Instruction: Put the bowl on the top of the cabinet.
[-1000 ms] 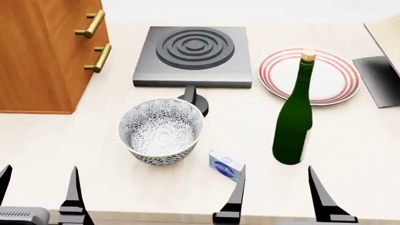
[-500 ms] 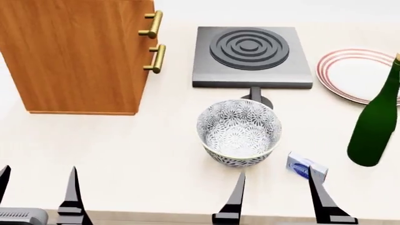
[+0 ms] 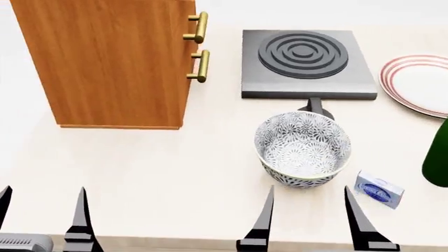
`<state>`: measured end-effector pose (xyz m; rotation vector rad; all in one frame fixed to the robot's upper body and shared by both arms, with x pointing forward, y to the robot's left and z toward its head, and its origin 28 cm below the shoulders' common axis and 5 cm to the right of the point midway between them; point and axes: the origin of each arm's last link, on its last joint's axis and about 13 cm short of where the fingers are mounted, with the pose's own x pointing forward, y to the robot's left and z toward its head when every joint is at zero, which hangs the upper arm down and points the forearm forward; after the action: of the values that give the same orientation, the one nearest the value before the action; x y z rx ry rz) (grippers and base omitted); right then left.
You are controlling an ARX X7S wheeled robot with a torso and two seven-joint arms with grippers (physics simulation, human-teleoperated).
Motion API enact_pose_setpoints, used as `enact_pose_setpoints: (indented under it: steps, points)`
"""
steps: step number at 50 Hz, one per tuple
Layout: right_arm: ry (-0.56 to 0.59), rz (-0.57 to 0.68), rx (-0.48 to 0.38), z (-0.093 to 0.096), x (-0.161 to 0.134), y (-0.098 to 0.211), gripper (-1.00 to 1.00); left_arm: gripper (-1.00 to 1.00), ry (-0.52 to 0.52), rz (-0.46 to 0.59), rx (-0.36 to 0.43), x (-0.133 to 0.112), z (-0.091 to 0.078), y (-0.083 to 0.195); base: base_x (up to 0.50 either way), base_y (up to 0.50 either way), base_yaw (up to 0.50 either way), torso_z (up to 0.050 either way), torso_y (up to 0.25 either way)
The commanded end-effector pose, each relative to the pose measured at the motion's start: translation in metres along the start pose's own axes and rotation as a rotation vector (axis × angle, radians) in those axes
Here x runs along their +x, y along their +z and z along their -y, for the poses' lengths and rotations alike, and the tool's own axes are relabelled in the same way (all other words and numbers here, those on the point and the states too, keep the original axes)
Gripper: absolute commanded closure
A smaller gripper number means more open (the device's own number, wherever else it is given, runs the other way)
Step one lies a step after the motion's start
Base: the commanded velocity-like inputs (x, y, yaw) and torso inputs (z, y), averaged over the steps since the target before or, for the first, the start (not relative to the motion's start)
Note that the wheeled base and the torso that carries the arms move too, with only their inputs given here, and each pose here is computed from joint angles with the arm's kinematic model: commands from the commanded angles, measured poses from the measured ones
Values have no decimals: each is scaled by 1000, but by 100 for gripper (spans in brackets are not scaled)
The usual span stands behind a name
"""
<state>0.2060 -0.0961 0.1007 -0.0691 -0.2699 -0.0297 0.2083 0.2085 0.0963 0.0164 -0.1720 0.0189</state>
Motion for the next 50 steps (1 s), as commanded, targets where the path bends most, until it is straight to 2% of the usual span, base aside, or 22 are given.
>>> enact_pose_setpoints:
  steps: [1, 18, 28, 46, 50]
  points:
    - [0, 4, 8, 0, 0, 1, -100, -100, 1, -1, 0, -1, 0, -1, 0, 500, 0, 0, 0]
    - [3, 8, 11, 0, 0, 0, -100, -100, 4, 2, -2, -1, -1, 0, 0, 144, 0, 0, 0]
    - [8, 14, 11, -1, -1, 1, -100, -100, 4, 3, -1, -1, -1, 1, 0, 475, 0, 0, 0]
    - [14, -8, 18, -1, -2, 0, -100, -100, 3, 0, -3, -1, -1, -1, 0, 41, 0, 0, 0]
    - [12, 0, 15, -2, -2, 1, -100, -100, 0, 1, -5, -2, -1, -1, 446, 0, 0, 0, 0]
